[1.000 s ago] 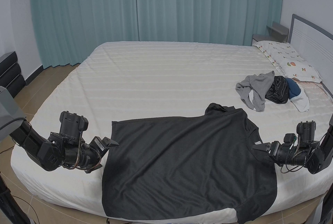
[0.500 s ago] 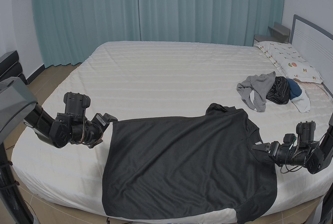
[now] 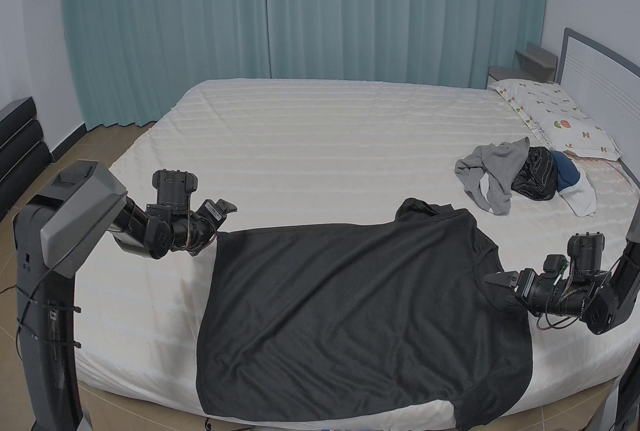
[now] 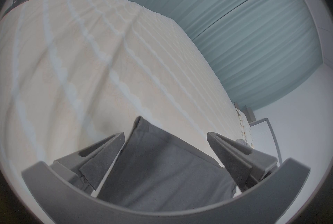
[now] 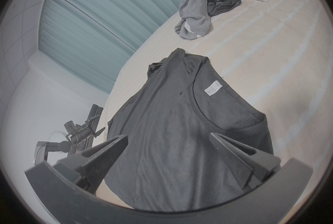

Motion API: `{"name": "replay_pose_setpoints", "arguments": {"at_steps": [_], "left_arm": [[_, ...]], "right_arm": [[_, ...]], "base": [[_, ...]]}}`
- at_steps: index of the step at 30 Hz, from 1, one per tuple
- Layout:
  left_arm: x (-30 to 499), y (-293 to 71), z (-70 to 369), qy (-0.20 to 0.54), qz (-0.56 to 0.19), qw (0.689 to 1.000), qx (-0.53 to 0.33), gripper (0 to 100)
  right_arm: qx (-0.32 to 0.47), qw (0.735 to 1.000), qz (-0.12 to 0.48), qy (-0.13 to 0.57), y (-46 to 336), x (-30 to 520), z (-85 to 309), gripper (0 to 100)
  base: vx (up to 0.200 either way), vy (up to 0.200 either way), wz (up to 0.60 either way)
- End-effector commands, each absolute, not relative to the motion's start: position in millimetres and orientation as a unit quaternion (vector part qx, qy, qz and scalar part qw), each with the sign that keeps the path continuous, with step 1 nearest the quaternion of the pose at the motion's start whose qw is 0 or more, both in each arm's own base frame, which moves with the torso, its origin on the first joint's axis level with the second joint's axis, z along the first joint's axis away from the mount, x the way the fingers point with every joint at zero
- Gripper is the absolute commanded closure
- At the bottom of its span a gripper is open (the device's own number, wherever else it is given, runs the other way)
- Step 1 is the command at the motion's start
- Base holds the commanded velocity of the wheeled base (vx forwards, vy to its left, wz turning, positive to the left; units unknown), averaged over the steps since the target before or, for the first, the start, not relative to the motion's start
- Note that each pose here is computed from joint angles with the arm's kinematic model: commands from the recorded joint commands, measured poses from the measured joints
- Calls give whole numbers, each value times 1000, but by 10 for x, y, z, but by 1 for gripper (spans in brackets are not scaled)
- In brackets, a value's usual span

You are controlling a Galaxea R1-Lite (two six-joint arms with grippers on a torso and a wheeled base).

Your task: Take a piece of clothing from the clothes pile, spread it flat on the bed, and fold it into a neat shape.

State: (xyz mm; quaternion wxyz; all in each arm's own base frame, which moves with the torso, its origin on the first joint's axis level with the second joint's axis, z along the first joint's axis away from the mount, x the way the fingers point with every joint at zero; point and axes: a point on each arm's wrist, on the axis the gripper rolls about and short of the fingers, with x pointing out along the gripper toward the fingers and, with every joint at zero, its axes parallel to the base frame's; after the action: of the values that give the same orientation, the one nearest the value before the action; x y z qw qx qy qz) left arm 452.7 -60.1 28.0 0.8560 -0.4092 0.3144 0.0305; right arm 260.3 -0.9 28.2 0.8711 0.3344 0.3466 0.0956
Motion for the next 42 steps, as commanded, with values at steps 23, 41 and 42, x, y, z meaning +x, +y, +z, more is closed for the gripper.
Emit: {"name": "replay_pose_setpoints", "arguments": {"at_steps": [23,41,42], "left_arm": [[5009,-591,-89,278,49,886,-368,100],[5252,-512,284,216,82,912,-340,100],[5256,-512,296,217,85,911,-339,100]], "right_arm": [[342,900,55,263,-105,3835,219,0],[332,902,22,275,-60,4980,-209,0],[331,903,25,272,-46,5010,-210,0]], "base": [[0,0,0],[0,0,0],[0,0,0]]}}
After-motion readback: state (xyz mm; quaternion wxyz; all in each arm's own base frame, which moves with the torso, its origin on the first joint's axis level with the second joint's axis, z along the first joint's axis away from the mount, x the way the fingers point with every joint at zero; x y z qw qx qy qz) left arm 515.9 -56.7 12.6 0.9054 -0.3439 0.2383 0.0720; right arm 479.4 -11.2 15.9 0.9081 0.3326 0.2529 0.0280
